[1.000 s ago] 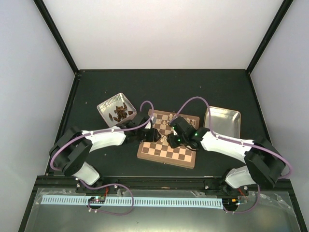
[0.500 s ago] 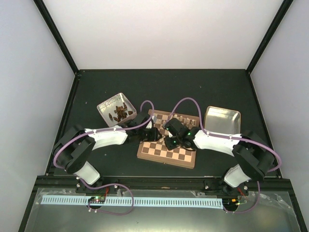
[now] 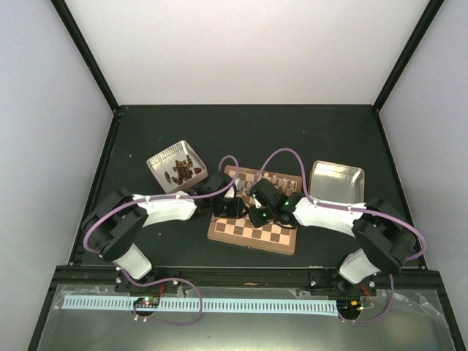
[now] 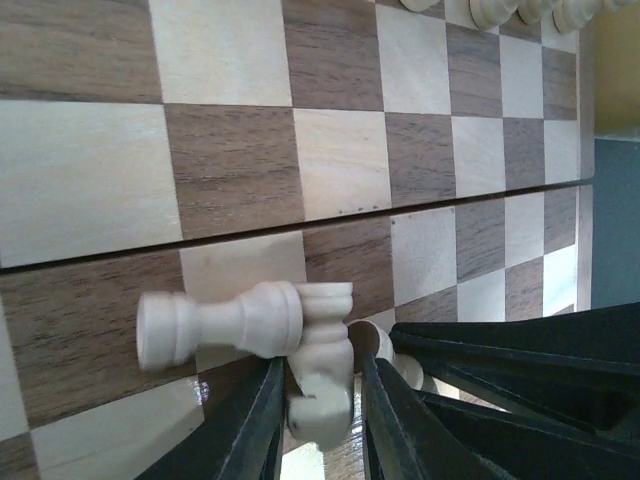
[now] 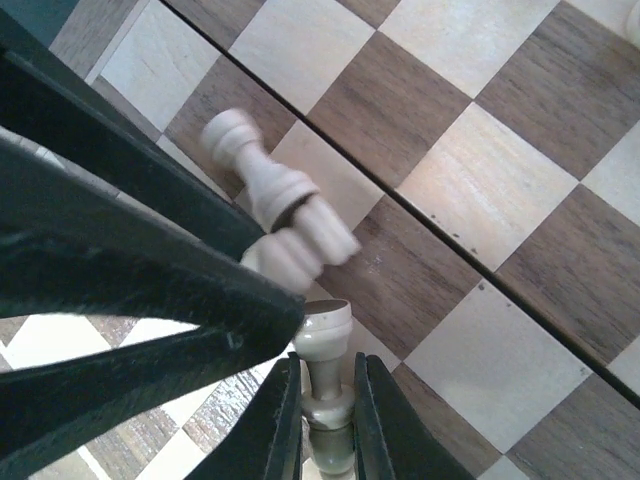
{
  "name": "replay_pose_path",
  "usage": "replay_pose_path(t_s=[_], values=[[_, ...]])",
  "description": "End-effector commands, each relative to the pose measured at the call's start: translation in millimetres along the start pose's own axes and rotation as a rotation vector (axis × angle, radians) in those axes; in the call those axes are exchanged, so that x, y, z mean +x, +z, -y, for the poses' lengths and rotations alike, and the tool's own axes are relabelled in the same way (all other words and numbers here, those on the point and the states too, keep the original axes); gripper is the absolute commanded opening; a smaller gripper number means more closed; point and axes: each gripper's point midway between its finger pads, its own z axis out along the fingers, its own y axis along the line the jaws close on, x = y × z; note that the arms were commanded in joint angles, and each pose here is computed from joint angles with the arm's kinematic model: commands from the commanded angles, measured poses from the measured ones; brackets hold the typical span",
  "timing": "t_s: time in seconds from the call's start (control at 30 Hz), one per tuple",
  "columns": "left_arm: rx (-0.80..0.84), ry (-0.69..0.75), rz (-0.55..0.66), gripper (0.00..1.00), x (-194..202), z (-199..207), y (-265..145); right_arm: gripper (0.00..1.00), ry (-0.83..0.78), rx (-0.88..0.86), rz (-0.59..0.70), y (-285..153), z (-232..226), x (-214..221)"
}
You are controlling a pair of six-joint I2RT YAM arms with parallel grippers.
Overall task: Set up the chess pieces on the board
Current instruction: Pick up the chess piece from the chessboard.
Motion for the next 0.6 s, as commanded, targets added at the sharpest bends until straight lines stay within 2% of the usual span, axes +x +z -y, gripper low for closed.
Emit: replay_pose_path(t_s=[0.0,0.13,0.33,0.4,0.57], values=[[-0.093,0.011,0.004,0.21,-2,-12,6,0.05,-0.013,-0.047,0.005,-5,-8,4],[-0.148,-0.011,0.009,0.17,0,-24,7,0.04,-0.015,-0.057,0.004,-10,-8,9],[-0.103,0.001,0.009,0.18,-2,-12,3,0.04,-0.011,-0.057,0.035,-23,-5,12],[-0.07,0.007,0.007,0.22,-2,-5,0,0.04,-0.022,-0.069,0.069,-30,-7,8],[0.001,0.025,0.017,0.42,-4,15,-16,0.05,-0.045,-0.12,0.139,-42,-15,0]])
